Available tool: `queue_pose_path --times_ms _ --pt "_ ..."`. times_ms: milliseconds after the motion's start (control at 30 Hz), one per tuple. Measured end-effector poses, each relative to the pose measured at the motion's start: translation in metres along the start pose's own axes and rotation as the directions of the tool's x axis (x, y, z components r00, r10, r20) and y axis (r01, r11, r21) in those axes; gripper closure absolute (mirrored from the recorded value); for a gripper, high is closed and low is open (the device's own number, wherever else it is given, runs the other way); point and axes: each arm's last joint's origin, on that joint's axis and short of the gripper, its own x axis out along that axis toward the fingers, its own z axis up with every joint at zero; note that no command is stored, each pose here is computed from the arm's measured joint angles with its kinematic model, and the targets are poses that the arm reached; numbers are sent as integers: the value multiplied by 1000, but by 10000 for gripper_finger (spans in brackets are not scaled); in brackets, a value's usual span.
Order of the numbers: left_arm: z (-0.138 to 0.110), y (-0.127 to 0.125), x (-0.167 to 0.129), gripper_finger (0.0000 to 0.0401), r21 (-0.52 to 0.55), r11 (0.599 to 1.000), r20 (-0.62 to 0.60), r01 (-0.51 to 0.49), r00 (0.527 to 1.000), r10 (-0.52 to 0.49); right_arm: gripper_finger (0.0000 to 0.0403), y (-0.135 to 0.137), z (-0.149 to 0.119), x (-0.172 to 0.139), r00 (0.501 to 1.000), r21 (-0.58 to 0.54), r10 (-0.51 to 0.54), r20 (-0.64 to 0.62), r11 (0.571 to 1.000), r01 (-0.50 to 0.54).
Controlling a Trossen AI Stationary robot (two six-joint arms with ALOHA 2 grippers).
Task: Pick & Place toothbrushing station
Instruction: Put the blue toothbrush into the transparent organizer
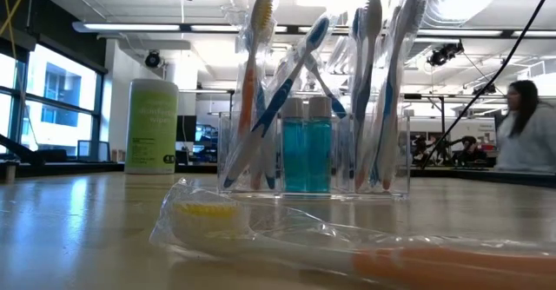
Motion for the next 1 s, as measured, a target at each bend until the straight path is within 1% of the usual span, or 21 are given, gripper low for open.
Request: queue_pose_path --times_ms 100,233,333,400,500,600,667,767,833,900,1000 --pt "1 -4 -3 280 3 1000 9 13 1000 -13 400 2 1 -3 999 36 -48 -8 998 48" --pt "1 -8 -8 280 6 1000 11 15 1000 -15 398 5 3 -10 995 111 -92 -29 989 94" --pt "1 -10 -10 280 10 1000 11 12 1000 -13 389 7 2 -16 996 160 -74 -56 984 82" --pt "1 -11 -11 280 9 1000 13 8 1000 -8 376 7 5 -20 997 184 -62 -48 981 69" --pt "1 -11 -11 280 30 1000 13 7 1000 -8 343 7 10 -22 998 179 -55 -38 982 61" --pt "1 -11 -11 280 35 999 13 8 1000 -8 294 6 22 -19 997 155 -55 -50 986 63" --pt "1 -11 -11 280 35 999 13 6 1000 -6 258 5 31 -17 996 141 -49 -78 988 60" --pt "1 -11 -11 280 35 999 13 5 1000 -5 205 5 39 -16 987 131 -25 -160 990 46" --pt "1 -11 -11 280 36 999 10 5 1000 -5 177 6 41 -17 974 154 26 -223 988 9" --pt "0 -11 -11 280 34 999 6 5 1000 -6 159 7 38 -18 953 206 102 -285 978 -43" --pt "0 -12 -12 280 35 999 5 8 1000 -9 148 9 30 -21 915 281 171 -364 958 -67"
